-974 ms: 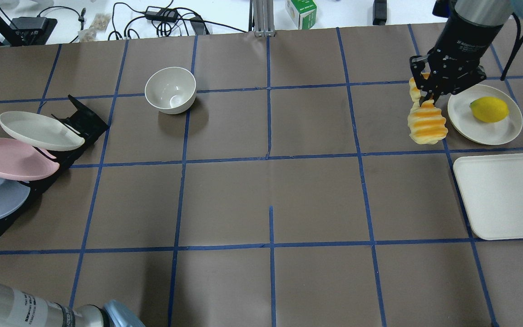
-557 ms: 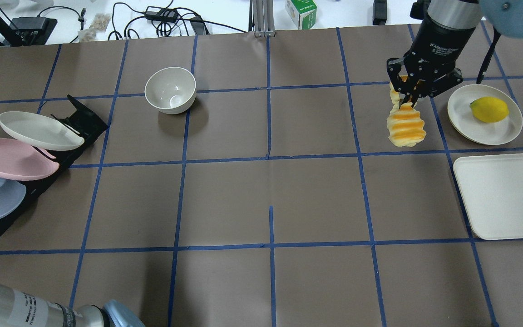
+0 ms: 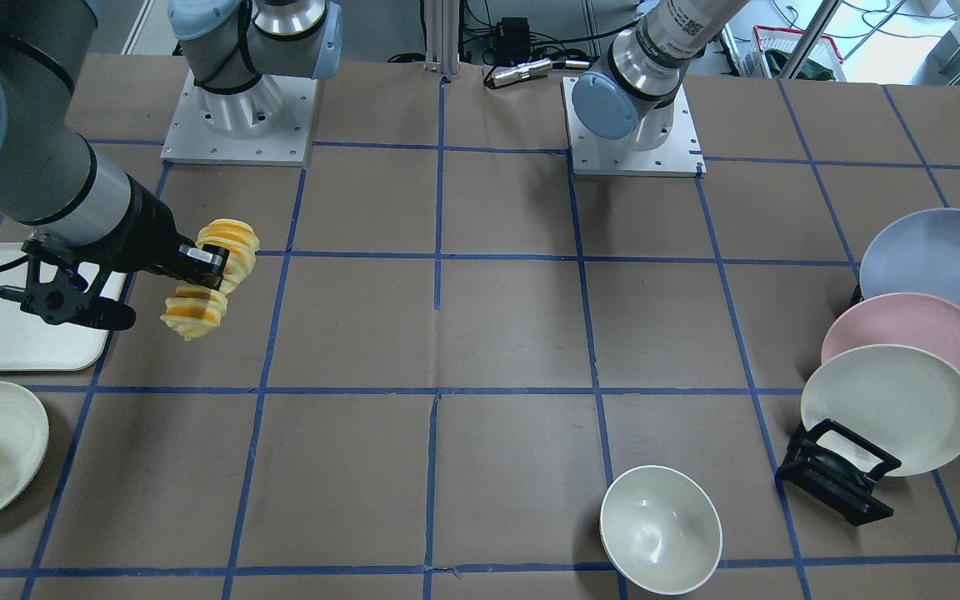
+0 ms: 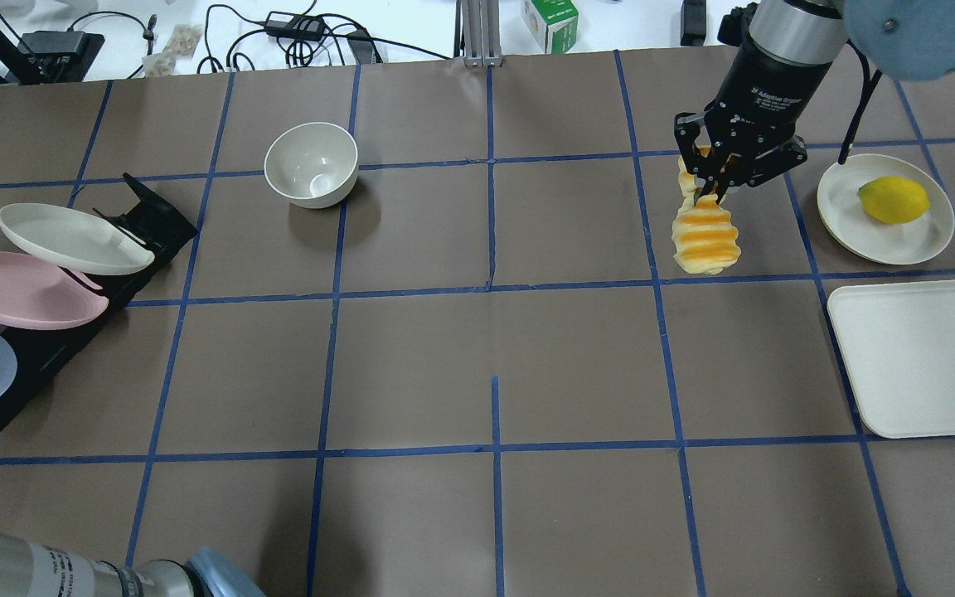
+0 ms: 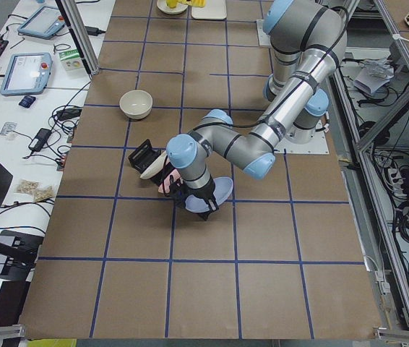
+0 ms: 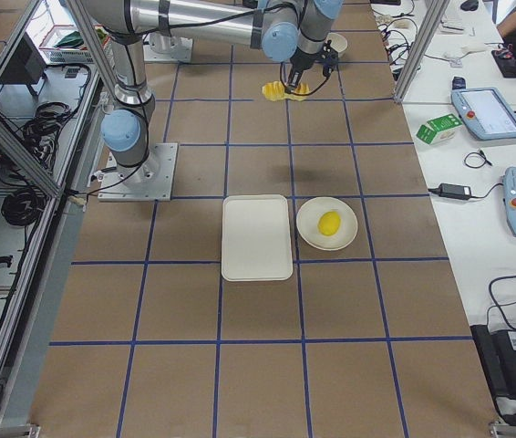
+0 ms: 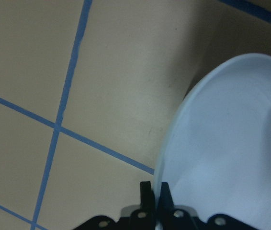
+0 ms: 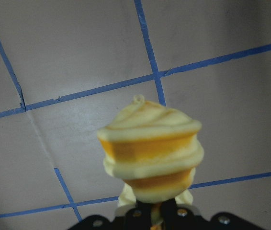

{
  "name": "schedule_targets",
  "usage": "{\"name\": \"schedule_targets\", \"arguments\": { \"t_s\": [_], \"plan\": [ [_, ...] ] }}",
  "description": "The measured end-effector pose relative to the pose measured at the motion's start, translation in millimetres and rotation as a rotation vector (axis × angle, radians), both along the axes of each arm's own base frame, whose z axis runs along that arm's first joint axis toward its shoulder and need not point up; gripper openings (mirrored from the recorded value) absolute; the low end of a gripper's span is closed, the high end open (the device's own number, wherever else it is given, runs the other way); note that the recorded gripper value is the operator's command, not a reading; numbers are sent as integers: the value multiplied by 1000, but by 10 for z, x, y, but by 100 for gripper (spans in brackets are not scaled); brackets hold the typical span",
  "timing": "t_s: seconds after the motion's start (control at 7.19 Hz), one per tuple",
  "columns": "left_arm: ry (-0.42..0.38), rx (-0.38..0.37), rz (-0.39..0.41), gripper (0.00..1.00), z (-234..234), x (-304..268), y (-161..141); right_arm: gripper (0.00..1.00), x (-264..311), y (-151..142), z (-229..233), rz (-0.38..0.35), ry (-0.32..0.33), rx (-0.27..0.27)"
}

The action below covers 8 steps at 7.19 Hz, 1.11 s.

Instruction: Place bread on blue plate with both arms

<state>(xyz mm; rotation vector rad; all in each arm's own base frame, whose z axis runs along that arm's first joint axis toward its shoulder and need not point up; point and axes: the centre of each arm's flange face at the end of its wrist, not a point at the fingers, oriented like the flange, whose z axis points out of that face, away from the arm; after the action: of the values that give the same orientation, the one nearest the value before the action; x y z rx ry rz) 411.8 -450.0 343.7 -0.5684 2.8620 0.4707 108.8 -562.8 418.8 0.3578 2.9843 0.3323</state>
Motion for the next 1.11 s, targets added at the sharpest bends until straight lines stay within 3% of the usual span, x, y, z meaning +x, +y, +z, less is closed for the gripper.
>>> {"name": "schedule_targets", "arguments": {
  "t_s": [0.28,0.56,0.97,1.11],
  "plan": [
    [79,81,-35,0,538,-357,266,0,109,15,-18,18,-3,4],
    [210,49,-116,0,810,-925,255,0,202,37,-51,1,6,17],
    [371,-81,-350,0,619,-2644,-622,0,210,49,-110,-13,20,30],
    [415,-156,-397,0,418,-3298,-842,0,207,53,-119,-15,20,34]
  ]
}}
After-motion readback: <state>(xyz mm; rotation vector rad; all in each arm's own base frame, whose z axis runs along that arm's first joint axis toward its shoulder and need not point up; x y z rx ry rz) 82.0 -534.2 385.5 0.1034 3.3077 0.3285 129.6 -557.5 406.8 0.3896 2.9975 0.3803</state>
